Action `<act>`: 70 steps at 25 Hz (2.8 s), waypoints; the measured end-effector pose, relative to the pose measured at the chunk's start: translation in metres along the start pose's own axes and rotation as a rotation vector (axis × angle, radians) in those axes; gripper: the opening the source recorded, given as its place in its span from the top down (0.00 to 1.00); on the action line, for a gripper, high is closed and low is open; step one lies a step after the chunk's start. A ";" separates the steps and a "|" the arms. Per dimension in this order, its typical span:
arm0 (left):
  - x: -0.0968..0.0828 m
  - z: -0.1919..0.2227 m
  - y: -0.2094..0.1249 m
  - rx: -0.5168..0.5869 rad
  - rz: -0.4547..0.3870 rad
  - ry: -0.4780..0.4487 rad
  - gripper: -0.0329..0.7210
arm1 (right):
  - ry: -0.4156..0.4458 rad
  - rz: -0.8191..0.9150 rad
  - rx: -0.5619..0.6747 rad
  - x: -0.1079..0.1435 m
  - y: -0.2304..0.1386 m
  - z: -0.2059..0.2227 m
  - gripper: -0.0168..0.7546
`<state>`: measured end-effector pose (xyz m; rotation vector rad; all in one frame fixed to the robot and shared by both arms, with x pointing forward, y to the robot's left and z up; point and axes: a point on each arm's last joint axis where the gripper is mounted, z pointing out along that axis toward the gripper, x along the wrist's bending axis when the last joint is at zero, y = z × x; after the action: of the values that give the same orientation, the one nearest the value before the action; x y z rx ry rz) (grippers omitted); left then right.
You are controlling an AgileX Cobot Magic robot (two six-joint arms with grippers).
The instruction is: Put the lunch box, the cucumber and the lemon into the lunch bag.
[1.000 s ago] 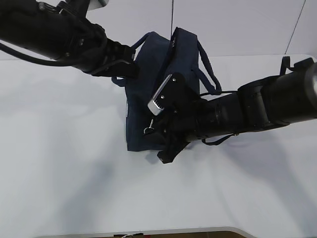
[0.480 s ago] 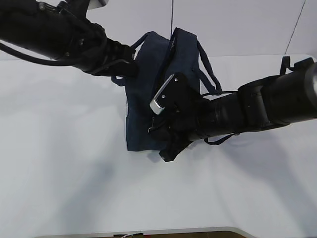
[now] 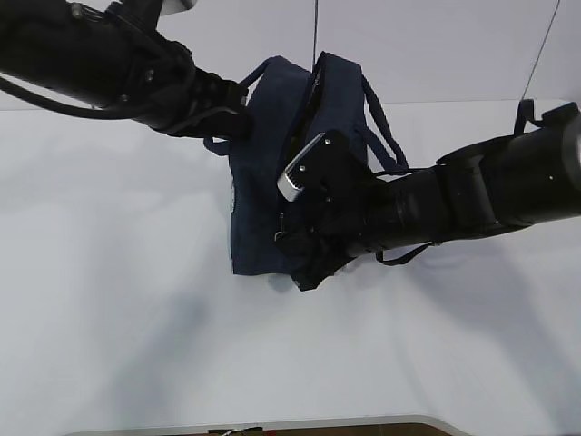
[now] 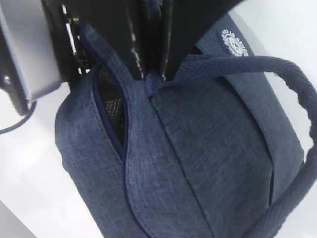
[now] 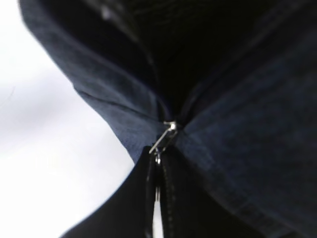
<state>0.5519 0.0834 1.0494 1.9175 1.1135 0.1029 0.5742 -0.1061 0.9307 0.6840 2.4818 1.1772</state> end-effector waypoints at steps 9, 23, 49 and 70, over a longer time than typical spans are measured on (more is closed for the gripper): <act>0.001 -0.001 0.002 -0.019 0.001 0.011 0.95 | 0.008 0.027 0.014 0.003 0.010 -0.015 0.97; 0.001 -0.001 0.002 -0.020 0.003 0.011 0.95 | 0.071 0.137 0.067 0.010 0.013 -0.025 0.97; 0.001 -0.001 0.002 -0.020 0.003 0.011 0.95 | 0.088 0.301 0.126 0.016 0.018 -0.040 0.97; 0.001 -0.001 0.002 -0.022 0.003 0.013 0.95 | 0.064 0.352 0.071 0.017 0.034 -0.058 0.97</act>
<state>0.5533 0.0842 1.0514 1.9014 1.1140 0.1282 0.5430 -0.1157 0.9920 1.1574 2.5348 1.2468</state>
